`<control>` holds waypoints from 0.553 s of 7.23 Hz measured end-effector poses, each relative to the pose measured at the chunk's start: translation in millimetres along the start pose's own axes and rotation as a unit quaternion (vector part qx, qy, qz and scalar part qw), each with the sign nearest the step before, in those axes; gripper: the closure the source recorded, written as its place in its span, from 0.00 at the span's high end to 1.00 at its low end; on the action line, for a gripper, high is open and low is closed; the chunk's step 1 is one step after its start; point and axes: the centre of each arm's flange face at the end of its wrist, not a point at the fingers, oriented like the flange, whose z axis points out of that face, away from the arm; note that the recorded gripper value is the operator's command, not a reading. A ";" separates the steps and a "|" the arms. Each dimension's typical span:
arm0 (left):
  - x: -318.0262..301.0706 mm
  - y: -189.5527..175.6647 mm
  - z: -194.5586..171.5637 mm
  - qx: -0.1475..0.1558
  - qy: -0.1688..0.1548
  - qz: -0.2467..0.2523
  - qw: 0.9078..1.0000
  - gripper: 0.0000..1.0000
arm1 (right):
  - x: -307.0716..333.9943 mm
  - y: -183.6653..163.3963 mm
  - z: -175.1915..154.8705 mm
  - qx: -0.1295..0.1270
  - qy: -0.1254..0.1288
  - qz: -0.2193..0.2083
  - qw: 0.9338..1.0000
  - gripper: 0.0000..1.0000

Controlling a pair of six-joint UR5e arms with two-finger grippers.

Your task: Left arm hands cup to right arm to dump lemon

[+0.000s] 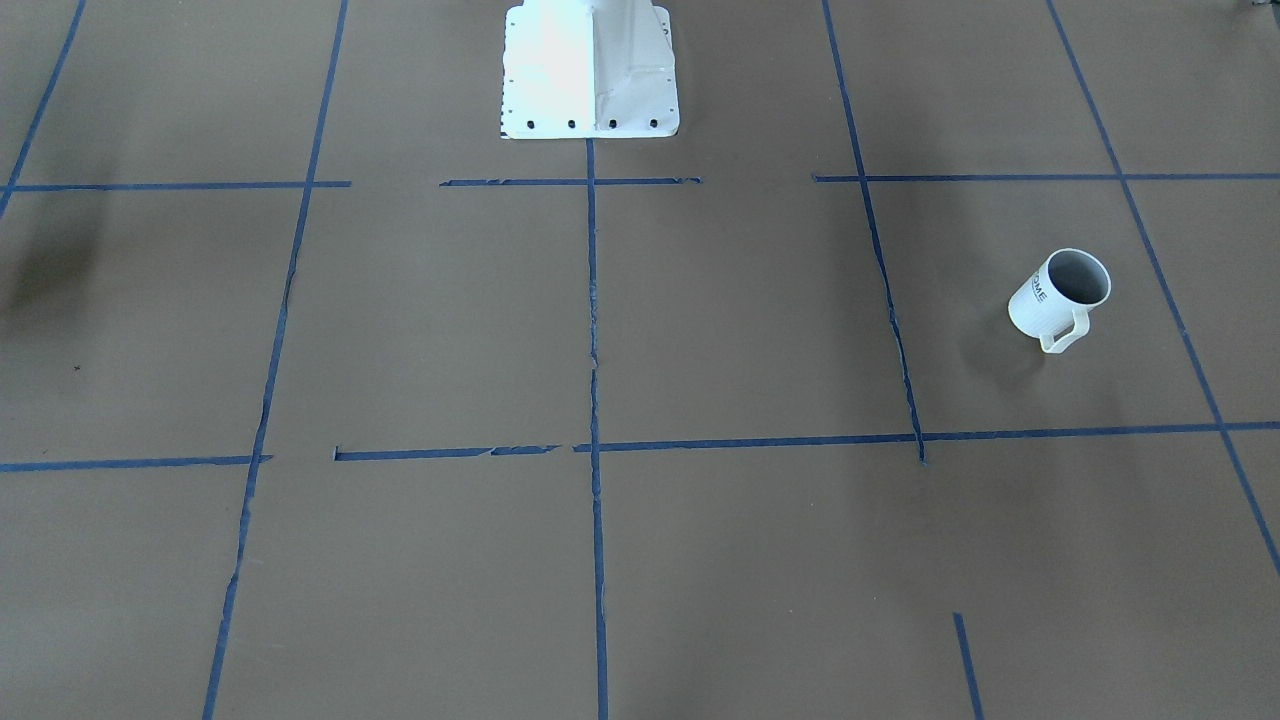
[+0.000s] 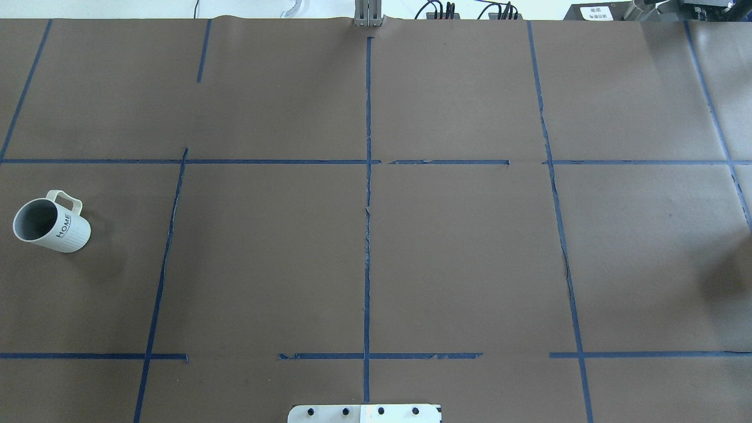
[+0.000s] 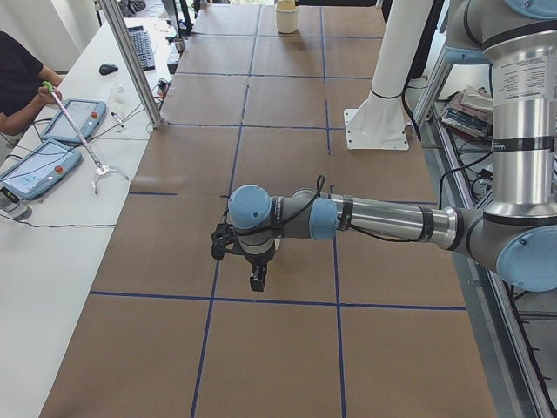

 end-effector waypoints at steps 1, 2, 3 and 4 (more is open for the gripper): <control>-0.4 0.0 0.4 0.000 0.000 -0.001 1.000 1.00 | 0.0 -0.8 -1.8 0.003 0.006 0.013 1.000 1.00; -0.4 0.0 0.5 0.000 0.000 -0.002 1.000 1.00 | 0.2 -2.8 -3.5 0.006 0.014 0.018 1.000 1.00; -1.0 0.1 1.3 -0.001 0.000 -0.003 1.000 1.00 | -0.3 -5.2 -5.8 0.009 0.019 0.018 1.000 1.00; -2.6 0.2 2.9 -0.003 0.000 -0.004 1.000 1.00 | -0.3 -5.9 -7.5 0.010 0.025 0.018 0.999 1.00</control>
